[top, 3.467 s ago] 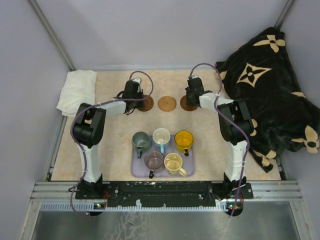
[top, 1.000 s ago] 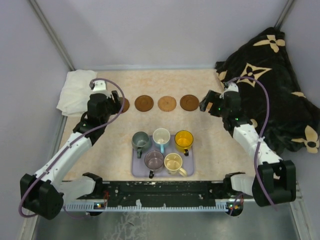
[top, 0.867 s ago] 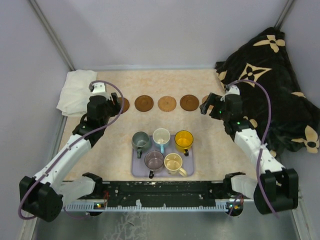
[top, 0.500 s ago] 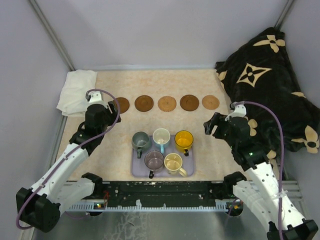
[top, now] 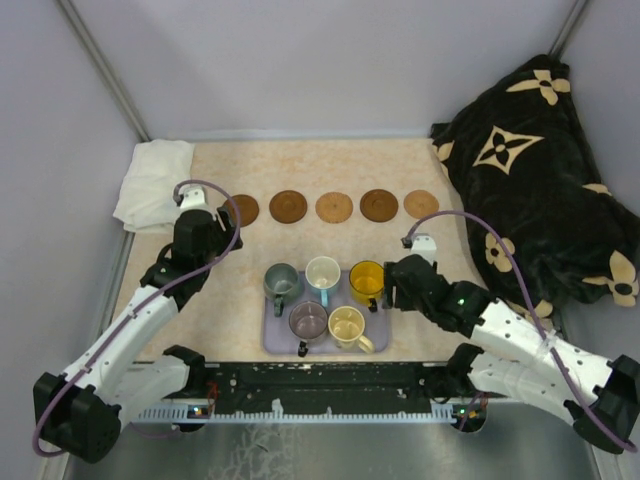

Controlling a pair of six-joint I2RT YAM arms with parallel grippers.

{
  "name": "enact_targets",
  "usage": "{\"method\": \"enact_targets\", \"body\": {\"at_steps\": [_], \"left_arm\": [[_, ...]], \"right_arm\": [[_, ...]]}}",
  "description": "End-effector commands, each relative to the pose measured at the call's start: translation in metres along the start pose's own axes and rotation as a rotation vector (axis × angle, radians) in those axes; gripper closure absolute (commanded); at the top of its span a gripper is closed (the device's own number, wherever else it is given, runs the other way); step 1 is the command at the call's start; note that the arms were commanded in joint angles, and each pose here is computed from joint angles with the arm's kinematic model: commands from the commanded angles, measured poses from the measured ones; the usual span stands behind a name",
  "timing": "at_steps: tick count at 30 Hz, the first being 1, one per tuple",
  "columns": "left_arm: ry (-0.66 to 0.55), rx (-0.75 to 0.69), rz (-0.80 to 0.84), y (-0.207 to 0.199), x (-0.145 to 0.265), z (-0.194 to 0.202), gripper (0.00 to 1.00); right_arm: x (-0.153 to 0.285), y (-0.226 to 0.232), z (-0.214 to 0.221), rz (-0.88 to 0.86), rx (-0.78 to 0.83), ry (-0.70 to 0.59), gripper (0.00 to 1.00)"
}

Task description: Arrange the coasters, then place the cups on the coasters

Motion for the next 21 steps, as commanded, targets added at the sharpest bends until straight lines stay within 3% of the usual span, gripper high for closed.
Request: {"method": "enact_targets", "body": {"at_steps": [1, 21], "left_arm": [[0.009, 0.002, -0.013, 0.002, 0.001, 0.003, 0.29], [0.044, 0.009, -0.043, 0.004, -0.005, 0.012, 0.29]], "right_arm": [[0.005, 0.013, -0.023, 0.011, -0.069, -0.081, 0.33], [-0.013, 0.059, -0.018, -0.129, 0.045, 0.0, 0.38]]}}
Point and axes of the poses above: each gripper's point midway between its finger pads, its own x axis back along the fingers, its own y axis along the line the jaws close on, z = x × y, the point moved 8 cm from there along x, back along the fingers, and after that the axes turned 11 degrees about x, right-handed, at the moved point
